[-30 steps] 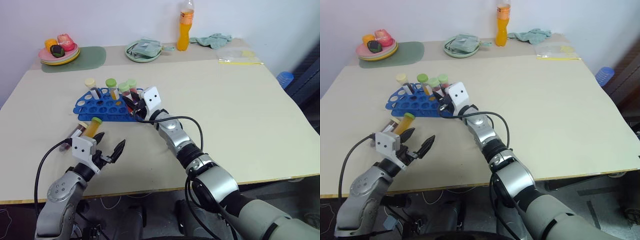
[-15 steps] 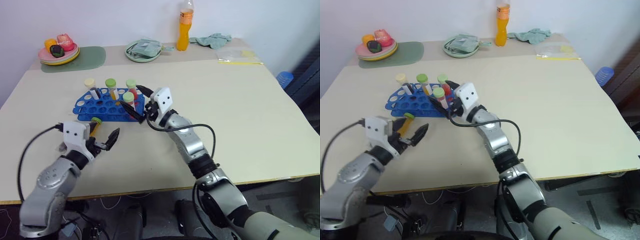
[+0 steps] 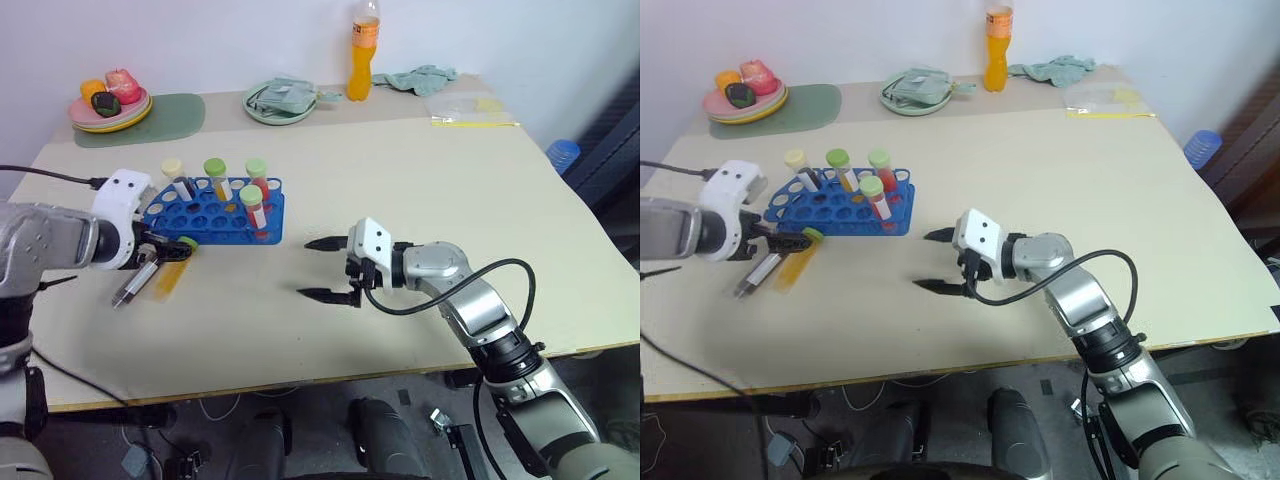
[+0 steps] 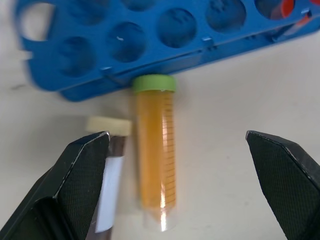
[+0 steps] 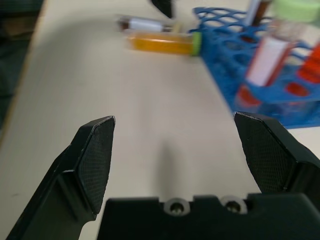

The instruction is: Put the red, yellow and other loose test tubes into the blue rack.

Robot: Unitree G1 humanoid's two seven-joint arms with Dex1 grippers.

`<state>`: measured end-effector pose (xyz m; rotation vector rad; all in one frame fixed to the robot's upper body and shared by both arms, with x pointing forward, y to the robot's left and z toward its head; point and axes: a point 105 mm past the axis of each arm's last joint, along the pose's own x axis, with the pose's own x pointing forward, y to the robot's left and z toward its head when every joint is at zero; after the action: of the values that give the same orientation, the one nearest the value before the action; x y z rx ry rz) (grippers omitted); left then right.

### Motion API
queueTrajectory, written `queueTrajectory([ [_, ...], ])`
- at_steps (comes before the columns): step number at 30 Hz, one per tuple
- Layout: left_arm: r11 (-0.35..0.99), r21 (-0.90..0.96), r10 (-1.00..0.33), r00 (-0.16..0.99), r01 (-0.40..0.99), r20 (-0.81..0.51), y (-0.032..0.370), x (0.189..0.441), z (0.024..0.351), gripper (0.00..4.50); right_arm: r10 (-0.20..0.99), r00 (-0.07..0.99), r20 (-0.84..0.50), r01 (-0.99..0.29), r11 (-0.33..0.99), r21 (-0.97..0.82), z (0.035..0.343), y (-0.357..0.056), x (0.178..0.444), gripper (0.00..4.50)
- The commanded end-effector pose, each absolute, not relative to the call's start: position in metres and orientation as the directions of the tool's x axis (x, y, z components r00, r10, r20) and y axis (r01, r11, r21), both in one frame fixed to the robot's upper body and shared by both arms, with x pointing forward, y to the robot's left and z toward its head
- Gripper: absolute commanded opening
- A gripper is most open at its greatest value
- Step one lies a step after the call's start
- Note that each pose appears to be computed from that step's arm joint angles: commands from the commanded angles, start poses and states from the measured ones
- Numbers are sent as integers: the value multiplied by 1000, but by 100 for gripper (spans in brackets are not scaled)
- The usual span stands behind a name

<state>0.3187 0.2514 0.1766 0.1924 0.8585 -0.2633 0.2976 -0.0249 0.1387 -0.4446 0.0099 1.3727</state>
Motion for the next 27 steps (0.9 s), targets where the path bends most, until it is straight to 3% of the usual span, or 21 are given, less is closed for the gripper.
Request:
queueTrajectory([
  [1,954,100,-93,595,284,-798,258,324,179,450,956,193,-222,-935,111,-336,151,-19,291,420],
  [6,961,121,-41,557,250,-829,265,334,169,450,956,203,-212,-934,125,-335,149,-17,290,420],
  [22,964,-24,-151,468,265,-871,249,337,142,450,955,202,-216,-936,123,-328,142,-14,286,420],
  [27,968,-6,-126,463,252,-878,251,336,137,450,956,195,-220,-939,117,-324,140,-14,286,420],
])
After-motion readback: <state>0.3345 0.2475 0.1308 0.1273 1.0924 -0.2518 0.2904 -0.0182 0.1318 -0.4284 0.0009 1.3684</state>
